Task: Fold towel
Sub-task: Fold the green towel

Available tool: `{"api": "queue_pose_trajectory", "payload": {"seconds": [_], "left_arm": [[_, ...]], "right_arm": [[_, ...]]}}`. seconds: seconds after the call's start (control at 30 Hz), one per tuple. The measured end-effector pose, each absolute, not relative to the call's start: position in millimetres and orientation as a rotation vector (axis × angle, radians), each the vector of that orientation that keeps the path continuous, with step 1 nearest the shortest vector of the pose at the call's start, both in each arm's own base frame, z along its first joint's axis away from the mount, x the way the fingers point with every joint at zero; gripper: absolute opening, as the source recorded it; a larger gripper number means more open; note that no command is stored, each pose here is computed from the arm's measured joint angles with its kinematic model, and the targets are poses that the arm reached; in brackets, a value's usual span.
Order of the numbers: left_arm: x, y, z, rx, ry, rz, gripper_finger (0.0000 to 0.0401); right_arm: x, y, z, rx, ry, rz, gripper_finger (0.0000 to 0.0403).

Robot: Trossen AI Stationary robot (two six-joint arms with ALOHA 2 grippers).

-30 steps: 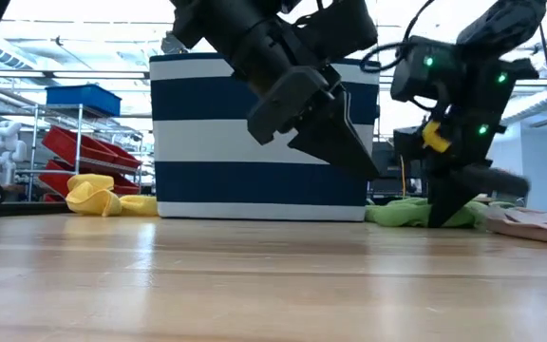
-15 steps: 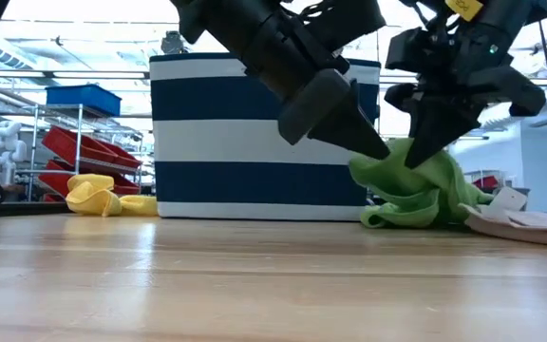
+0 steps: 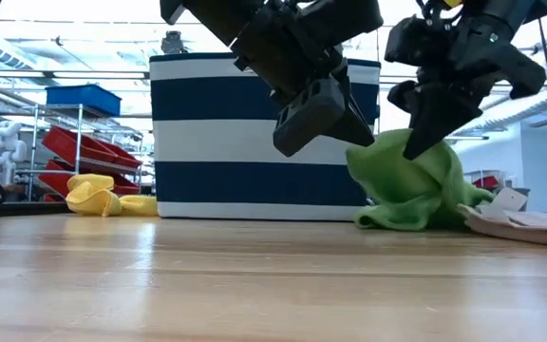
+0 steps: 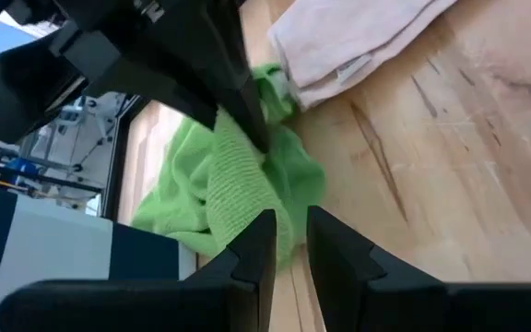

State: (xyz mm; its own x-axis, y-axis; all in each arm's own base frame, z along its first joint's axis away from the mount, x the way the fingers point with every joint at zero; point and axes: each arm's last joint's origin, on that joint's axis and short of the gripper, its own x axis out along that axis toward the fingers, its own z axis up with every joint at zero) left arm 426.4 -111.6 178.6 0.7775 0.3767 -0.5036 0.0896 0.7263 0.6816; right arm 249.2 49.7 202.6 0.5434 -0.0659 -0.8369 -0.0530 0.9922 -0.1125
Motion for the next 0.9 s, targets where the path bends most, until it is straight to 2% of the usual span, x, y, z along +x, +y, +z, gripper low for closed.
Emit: {"api": "queue_pose_trajectory", "payload": {"seconds": [0.43, 0.57, 0.7, 0.9], "left_arm": [[425, -108, 179, 0.834, 0.702, 0.27, 0.0071], [426, -110, 179, 0.882, 0.705, 0.208, 0.0077], [426, -112, 179, 0.872, 0.696, 0.177, 0.0115], [425, -111, 180, 0.884, 0.7, 0.232, 0.0205]], "right_arm": [[254, 53, 215, -0.003, 0.877, 0.031, 0.0], [256, 54, 219, 0.023, 0.841, 0.069, 0.0], [256, 54, 219, 0.028, 0.836, 0.071, 0.0], [256, 54, 219, 0.069, 0.838, 0.054, 0.0]]}}
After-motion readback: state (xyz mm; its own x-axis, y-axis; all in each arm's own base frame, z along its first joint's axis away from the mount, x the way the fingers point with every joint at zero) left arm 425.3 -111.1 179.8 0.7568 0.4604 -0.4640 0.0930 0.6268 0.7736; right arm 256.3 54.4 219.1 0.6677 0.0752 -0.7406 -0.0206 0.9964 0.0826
